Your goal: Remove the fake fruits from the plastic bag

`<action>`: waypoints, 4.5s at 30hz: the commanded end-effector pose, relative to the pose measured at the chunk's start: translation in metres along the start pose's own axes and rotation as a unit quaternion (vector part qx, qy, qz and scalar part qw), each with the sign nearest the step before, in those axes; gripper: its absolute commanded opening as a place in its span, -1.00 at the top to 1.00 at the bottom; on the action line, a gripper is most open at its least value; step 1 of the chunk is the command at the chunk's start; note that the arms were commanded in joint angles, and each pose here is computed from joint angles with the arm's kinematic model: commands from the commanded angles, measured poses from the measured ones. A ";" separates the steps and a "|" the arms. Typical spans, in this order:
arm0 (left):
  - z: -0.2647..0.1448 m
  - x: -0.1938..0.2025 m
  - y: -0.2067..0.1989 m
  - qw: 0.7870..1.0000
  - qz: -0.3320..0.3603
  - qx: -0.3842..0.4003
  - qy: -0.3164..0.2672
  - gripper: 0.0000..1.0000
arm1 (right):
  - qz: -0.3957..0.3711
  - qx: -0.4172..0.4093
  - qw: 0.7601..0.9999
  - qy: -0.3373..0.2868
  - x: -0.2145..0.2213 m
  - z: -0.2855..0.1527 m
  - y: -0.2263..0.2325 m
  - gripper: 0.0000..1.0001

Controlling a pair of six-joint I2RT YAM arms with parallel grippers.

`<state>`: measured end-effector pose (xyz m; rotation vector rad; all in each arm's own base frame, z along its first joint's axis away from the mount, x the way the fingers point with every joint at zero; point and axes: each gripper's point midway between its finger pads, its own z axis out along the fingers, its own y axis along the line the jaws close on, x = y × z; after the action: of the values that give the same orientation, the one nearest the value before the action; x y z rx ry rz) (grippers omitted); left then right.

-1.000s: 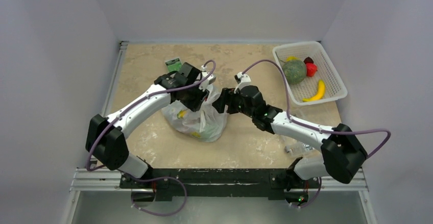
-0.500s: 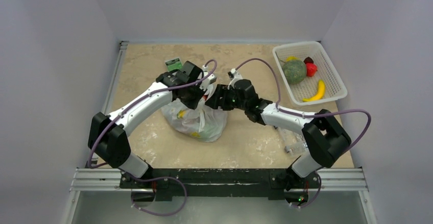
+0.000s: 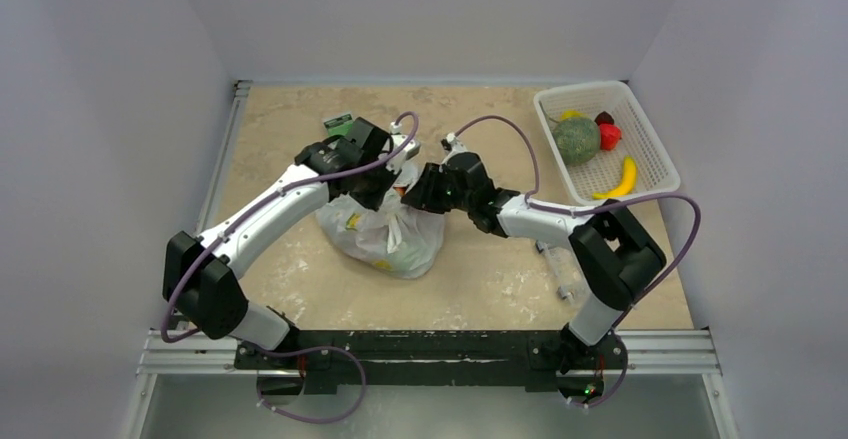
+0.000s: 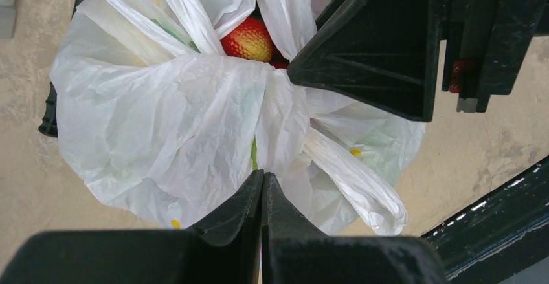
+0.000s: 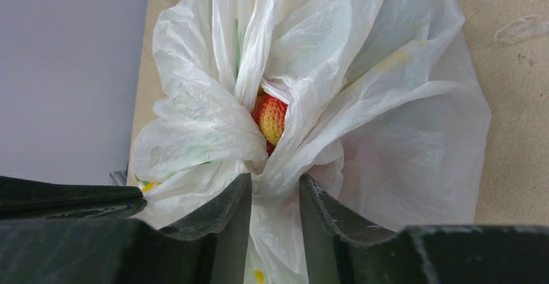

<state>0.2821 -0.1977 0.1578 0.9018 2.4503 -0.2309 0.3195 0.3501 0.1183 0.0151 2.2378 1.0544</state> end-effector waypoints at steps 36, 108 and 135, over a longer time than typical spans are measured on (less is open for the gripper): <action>-0.011 -0.007 0.025 0.997 -0.006 -0.074 -0.016 0.08 | -0.042 -0.138 0.989 -0.036 -0.021 -0.036 0.058 1.00; -0.156 -0.032 0.050 0.928 -0.008 -0.171 -0.331 -0.42 | 0.106 -0.153 0.983 -0.001 0.033 -0.090 0.112 -0.80; -0.115 -0.027 0.024 0.959 0.060 -0.109 -0.256 -0.55 | 0.165 -0.174 0.971 0.017 0.049 -0.053 0.111 1.00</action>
<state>0.2689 -0.1451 0.2672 0.7281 1.8804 -0.0778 0.2250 0.4026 0.1651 0.3236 2.2026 1.5793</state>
